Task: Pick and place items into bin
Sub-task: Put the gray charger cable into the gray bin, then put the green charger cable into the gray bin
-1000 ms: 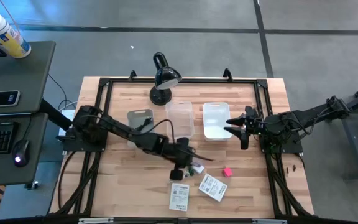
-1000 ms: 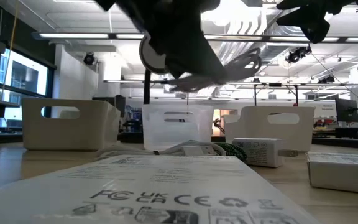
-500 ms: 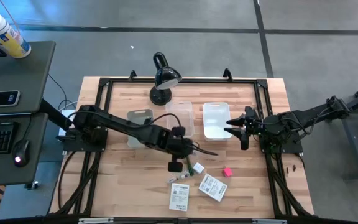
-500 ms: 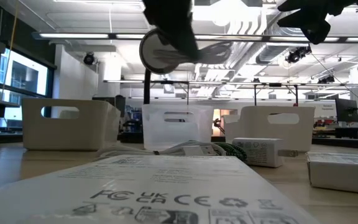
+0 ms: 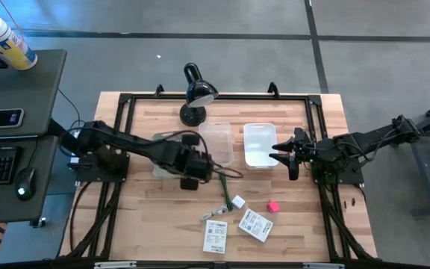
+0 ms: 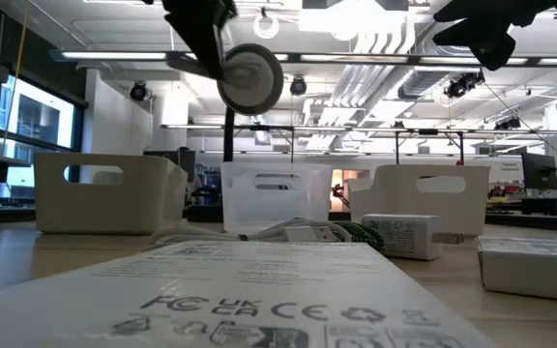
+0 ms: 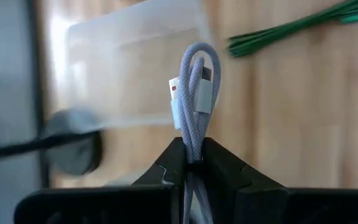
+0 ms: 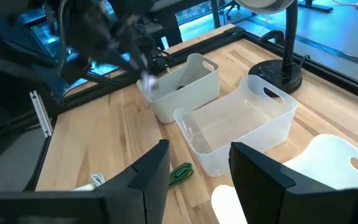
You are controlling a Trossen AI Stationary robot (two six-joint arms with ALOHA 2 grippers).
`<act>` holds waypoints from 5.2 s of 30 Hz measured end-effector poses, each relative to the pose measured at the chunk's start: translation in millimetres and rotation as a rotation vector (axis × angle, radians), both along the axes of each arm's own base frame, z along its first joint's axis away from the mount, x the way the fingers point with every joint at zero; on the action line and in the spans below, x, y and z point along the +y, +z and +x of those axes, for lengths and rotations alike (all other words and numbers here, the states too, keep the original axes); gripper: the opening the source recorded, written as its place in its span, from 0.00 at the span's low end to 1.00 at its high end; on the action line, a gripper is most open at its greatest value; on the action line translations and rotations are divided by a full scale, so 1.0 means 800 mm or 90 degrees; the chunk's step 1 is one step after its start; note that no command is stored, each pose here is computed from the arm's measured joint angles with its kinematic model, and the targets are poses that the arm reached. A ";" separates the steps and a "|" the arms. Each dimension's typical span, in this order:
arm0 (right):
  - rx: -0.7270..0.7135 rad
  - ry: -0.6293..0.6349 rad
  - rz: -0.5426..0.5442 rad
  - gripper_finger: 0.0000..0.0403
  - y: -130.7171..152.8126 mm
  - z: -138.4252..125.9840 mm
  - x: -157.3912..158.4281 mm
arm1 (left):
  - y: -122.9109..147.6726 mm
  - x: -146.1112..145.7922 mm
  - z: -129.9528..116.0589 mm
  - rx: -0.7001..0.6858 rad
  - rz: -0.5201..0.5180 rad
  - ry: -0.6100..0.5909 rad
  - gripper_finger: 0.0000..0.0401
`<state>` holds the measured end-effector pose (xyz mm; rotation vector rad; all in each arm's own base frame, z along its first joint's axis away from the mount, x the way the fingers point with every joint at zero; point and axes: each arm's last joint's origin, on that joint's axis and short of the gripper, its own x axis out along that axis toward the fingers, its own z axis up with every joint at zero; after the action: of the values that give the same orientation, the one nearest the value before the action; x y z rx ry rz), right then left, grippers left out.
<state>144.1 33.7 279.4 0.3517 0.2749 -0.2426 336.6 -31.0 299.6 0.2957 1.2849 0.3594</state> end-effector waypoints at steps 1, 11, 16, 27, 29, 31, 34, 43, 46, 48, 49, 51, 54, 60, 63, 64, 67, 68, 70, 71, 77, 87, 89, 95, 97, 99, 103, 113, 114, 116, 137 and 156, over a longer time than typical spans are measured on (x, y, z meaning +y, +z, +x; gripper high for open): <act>0.000 -0.003 -0.001 0.39 0.000 0.000 0.000 | 0.005 0.002 -0.007 0.004 0.016 0.013 0.06; -0.007 -0.010 0.010 0.39 0.001 0.000 0.000 | 0.037 0.017 -0.068 -0.026 0.085 0.120 0.03; -0.006 -0.012 0.012 0.39 0.001 0.000 0.000 | 0.016 0.021 -0.102 -0.039 0.082 0.184 0.06; -0.012 -0.046 0.001 0.39 0.001 0.000 -0.002 | -0.055 0.031 -0.154 -0.212 0.006 0.336 0.04; -0.014 -0.052 -0.001 0.39 0.001 0.000 -0.003 | -0.067 0.035 -0.161 -0.238 -0.007 0.370 0.05; -0.015 -0.056 0.000 0.39 0.001 0.000 -0.003 | -0.075 0.040 -0.163 -0.256 -0.018 0.386 0.06; -0.015 -0.058 0.001 0.39 0.001 0.000 -0.003 | -0.085 0.049 -0.165 -0.267 -0.030 0.406 0.07; -0.024 -0.081 0.020 0.39 0.002 0.000 -0.004 | -0.111 0.075 -0.167 -0.263 -0.040 0.444 0.06; -0.024 -0.081 0.021 0.39 0.002 0.000 -0.004 | -0.116 0.084 -0.166 -0.259 -0.057 0.436 0.06; -0.024 -0.081 0.021 0.39 0.002 0.000 -0.004 | -0.116 0.088 -0.166 -0.256 -0.058 0.430 0.07; -0.024 -0.081 0.021 0.39 0.002 0.000 -0.004 | -0.116 0.090 -0.166 -0.255 -0.057 0.428 0.07; -0.024 -0.082 0.021 0.39 0.002 0.000 -0.004 | -0.116 0.093 -0.167 -0.245 -0.055 0.424 0.07; -0.026 -0.090 0.022 0.39 0.002 -0.001 -0.004 | -0.117 0.099 -0.169 -0.230 -0.071 0.421 0.07; -0.028 -0.103 0.018 0.39 0.002 -0.001 -0.005 | -0.117 0.104 -0.170 -0.210 -0.083 0.403 0.07; -0.027 -0.103 0.018 0.39 0.002 -0.001 -0.005 | -0.117 0.104 -0.170 -0.210 -0.083 0.401 0.10; -0.028 -0.103 0.018 0.39 0.002 -0.001 -0.005 | -0.117 0.104 -0.170 -0.210 -0.082 0.401 0.11; -0.028 -0.103 0.018 0.39 0.002 -0.001 -0.005 | -0.117 0.104 -0.171 -0.211 -0.072 0.403 0.18; -0.028 -0.103 0.018 0.39 0.002 -0.001 -0.005 | -0.117 0.104 -0.171 -0.210 -0.070 0.403 0.21; -0.028 -0.105 0.023 0.39 0.002 -0.001 -0.005 | -0.117 0.104 -0.171 -0.210 -0.067 0.403 0.26; -0.029 -0.105 0.024 0.39 0.002 -0.001 -0.005 | -0.117 0.104 -0.171 -0.209 -0.066 0.402 0.29; -0.029 -0.106 0.024 0.39 0.002 -0.001 -0.005 | -0.115 0.103 -0.170 -0.196 -0.087 0.347 0.40; -0.013 -0.116 0.024 0.39 -0.003 0.005 -0.004 | -0.053 0.073 -0.137 -0.260 -0.095 -0.037 0.38; -0.005 -0.119 0.026 0.39 -0.006 0.008 -0.002 | -0.040 0.066 -0.130 -0.281 -0.087 -0.105 0.36; 0.023 -0.121 0.020 0.39 -0.016 0.020 0.002 | -0.020 0.044 -0.112 -0.374 -0.080 -0.267 0.32; 0.022 -0.119 0.021 0.39 -0.017 0.024 0.003 | -0.022 0.036 -0.104 -0.376 -0.075 -0.309 0.32; 0.020 -0.114 0.022 0.39 -0.017 0.028 0.005 | -0.031 0.029 -0.098 -0.354 -0.070 -0.341 0.32; 0.012 -0.101 0.017 0.39 -0.017 0.034 0.007 | -0.049 0.016 -0.075 -0.338 -0.050 -0.400 0.32; -0.029 -0.045 0.042 0.39 -0.007 0.037 0.010 | -0.065 0.006 -0.012 -0.293 0.036 -0.524 0.32; -0.038 -0.026 0.049 0.39 -0.005 0.036 0.011 | -0.064 0.006 -0.005 -0.282 0.047 -0.541 0.32; -0.061 0.007 0.067 0.39 0.002 0.035 0.013 | -0.064 0.005 0.008 -0.250 0.064 -0.573 0.32; -0.080 0.136 0.241 0.39 0.020 -0.065 -0.011 | -0.086 0.002 0.043 -0.061 0.101 -0.697 0.32; -0.151 0.100 0.170 0.39 0.027 -0.094 -0.024 | -0.159 -0.015 0.070 0.070 0.176 -0.843 0.32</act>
<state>69.2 14.1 301.1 0.6158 0.0998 -0.0072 392.3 -43.4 172.5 1.3083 0.8973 -0.6271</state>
